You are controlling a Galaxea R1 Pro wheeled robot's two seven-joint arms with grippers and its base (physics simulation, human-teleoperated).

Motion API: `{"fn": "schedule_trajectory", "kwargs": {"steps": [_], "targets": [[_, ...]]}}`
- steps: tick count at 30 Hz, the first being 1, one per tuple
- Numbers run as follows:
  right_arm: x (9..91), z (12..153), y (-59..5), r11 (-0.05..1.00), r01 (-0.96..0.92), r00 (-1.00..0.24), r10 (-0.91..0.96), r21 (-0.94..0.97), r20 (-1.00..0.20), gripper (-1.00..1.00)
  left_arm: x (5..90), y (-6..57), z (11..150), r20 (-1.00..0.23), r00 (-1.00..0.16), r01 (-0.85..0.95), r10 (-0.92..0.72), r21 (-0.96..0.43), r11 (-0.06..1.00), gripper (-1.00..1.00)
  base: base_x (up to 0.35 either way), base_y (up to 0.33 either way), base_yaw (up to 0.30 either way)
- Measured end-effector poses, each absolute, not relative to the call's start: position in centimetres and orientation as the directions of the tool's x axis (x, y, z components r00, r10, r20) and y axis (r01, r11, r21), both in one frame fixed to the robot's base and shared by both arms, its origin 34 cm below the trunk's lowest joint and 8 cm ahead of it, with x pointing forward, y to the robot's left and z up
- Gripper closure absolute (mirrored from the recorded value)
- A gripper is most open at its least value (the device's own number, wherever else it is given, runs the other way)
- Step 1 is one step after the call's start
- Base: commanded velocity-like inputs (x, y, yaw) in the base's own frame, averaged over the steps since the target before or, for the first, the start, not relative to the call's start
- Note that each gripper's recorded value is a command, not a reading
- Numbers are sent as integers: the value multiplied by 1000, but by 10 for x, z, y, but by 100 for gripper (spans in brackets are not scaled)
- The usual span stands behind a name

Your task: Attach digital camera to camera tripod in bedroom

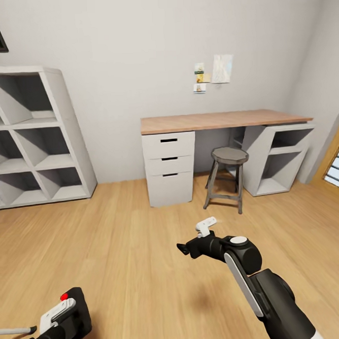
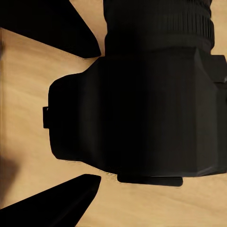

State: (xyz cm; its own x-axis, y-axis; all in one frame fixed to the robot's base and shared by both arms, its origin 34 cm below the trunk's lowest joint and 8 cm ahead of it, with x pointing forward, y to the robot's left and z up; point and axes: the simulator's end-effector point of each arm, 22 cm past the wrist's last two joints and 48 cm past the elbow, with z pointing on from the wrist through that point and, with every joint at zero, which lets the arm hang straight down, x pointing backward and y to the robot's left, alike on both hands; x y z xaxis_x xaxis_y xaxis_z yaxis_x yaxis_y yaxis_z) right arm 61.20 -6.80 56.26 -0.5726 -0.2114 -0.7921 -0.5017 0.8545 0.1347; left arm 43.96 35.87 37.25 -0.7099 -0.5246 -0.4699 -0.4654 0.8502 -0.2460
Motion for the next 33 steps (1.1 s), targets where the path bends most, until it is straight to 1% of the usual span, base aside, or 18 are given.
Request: {"fn": "schedule_trajectory", "kwargs": {"steps": [22, 33], "targets": [[603, 560, -50, 834, -537, -566, -240, 131, -789, -100, 437, 354, 363, -454, -722, -463, -522, -243, 852, 100, -7, -2, 288], [597, 559, -41, 821, -556, -561, -256, 129, -787, -100, 437, 356, 364, -456, -721, -461, -522, -246, 853, 100, -174, 223, 288]]}}
